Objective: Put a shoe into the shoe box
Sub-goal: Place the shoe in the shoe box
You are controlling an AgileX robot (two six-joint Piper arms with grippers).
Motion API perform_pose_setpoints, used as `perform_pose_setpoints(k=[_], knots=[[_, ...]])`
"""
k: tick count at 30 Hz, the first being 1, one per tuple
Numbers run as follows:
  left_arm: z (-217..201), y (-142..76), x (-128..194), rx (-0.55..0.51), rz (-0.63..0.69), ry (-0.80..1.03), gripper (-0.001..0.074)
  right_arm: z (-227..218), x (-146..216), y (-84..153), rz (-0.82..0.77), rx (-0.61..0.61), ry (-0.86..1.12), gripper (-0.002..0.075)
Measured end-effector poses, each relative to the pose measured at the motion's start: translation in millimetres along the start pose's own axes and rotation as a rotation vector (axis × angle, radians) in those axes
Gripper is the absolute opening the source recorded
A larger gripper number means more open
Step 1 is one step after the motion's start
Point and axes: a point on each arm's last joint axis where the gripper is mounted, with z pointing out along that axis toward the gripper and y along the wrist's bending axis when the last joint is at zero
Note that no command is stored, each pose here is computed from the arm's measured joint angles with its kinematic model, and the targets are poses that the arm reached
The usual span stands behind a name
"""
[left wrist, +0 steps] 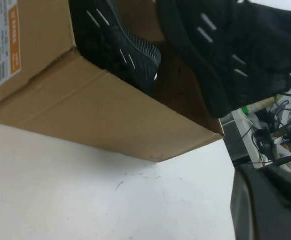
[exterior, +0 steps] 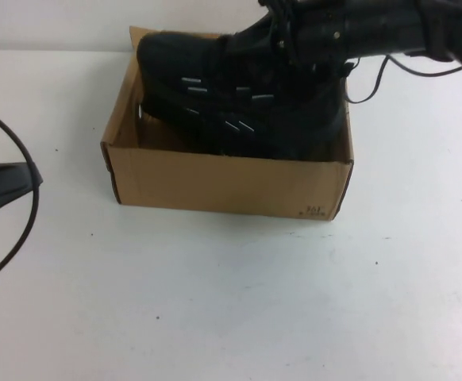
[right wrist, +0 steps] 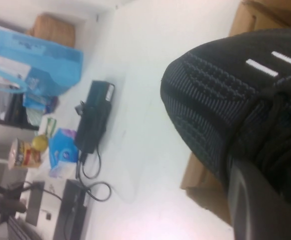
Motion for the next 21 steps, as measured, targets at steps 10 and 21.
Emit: perform_pose_setpoints(k=[10, 21], knots=[[0.0, -0.1, -0.3, 0.001, -0.001, -0.003, -0.0001, 37.5, 4.7, -36.9, 0.03, 0.025, 0.079, 0.0], [-0.1, -0.7, -0.8, 0.004, -0.003, -0.009, -0.0001, 76.4, 31.5, -50.9, 0.078, 0.054, 0.158, 0.0]])
